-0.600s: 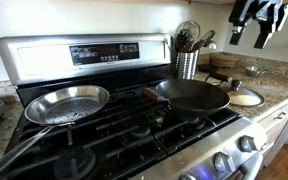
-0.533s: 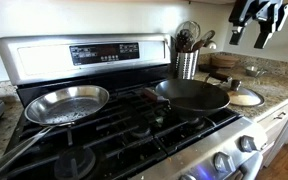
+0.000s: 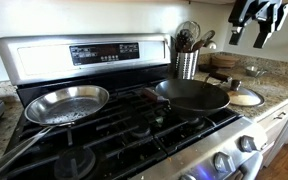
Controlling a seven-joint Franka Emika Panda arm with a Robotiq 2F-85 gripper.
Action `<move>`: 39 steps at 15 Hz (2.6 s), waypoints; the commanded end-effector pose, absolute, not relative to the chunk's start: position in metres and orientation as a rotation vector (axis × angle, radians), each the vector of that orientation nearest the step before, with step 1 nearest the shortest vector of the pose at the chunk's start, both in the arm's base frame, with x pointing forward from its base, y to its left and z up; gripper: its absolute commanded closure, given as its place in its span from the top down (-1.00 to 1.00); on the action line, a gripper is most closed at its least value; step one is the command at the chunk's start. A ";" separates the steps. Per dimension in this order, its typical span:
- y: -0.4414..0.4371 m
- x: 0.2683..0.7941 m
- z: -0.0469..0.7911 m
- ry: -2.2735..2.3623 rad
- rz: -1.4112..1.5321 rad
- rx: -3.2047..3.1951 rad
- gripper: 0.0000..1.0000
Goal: Cover the pan on the right with the silver lid
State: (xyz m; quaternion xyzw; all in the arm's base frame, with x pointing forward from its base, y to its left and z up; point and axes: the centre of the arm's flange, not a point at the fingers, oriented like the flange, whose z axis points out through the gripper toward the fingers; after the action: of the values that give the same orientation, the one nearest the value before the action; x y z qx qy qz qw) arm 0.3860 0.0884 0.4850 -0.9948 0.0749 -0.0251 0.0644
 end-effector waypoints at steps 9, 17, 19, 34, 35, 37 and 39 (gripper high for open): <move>0.040 0.367 0.438 0.161 -0.453 -3.252 1.00; -0.047 0.372 0.449 0.130 -0.481 -3.260 1.00; -0.068 0.374 0.449 0.127 -0.460 -3.258 1.00; -0.131 0.384 0.413 0.041 -0.341 -3.263 1.00; -0.140 0.386 0.407 0.018 -0.350 -3.264 1.00; -0.156 0.392 0.397 0.010 -0.367 -3.265 1.00; -0.171 0.399 0.387 -0.011 -0.389 -3.259 1.00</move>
State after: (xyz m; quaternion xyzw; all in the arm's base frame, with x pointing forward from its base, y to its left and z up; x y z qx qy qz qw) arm 0.3809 -0.1444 0.4014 -0.9920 0.0105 -0.1091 -0.0625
